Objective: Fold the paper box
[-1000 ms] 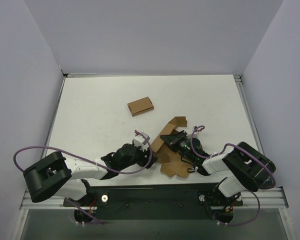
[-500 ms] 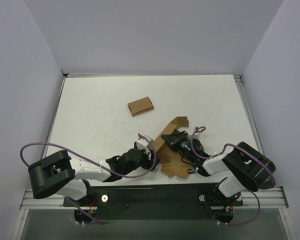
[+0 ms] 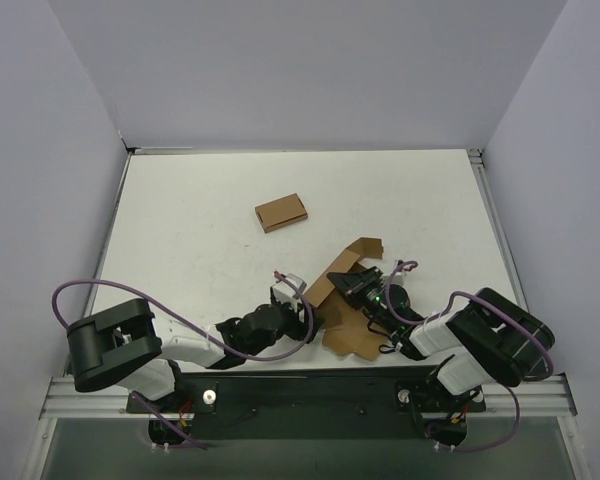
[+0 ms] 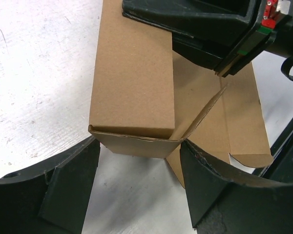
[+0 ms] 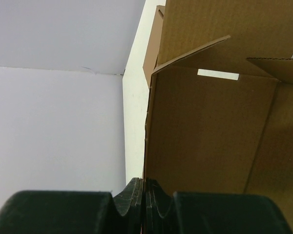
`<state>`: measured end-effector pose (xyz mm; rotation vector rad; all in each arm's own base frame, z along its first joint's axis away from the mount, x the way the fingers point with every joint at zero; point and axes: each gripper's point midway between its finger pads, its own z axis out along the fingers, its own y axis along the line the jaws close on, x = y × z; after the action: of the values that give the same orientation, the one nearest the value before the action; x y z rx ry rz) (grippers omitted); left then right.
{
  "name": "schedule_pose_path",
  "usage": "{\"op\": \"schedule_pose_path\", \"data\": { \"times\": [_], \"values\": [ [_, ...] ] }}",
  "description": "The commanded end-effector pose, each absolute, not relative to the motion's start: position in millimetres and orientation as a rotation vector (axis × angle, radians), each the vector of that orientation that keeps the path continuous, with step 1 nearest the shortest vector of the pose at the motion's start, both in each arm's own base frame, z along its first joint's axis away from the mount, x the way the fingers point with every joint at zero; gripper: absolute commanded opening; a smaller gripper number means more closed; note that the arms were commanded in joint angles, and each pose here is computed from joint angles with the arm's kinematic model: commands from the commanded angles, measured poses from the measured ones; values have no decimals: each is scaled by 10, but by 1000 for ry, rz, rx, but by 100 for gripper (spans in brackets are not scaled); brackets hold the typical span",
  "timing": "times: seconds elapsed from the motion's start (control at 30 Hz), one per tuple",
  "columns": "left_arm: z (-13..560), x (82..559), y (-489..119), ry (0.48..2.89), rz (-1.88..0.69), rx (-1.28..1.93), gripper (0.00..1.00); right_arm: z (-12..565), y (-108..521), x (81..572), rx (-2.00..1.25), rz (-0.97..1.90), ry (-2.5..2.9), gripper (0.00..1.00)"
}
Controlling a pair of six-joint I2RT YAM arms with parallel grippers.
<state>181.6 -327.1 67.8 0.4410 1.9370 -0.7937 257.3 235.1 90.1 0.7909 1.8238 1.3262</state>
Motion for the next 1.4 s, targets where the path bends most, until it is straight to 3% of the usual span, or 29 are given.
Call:
{"op": "schedule_pose_path", "data": {
  "times": [0.0, 0.67, 1.37],
  "values": [
    [928, 1926, -3311, 1839, -811, 319, 75, 945, 2252, 2560, 759, 1292, 1772, 0],
    [818, 2119, -3363, 1869, -619, 188, 75, 942, 2074, 2590, 817, 1155, 1775, 0],
    [845, 2386, -3441, 1791, -316, 308, 42, 810, 1851, 2532, 902, 988, 1813, 0]
  ]
}}
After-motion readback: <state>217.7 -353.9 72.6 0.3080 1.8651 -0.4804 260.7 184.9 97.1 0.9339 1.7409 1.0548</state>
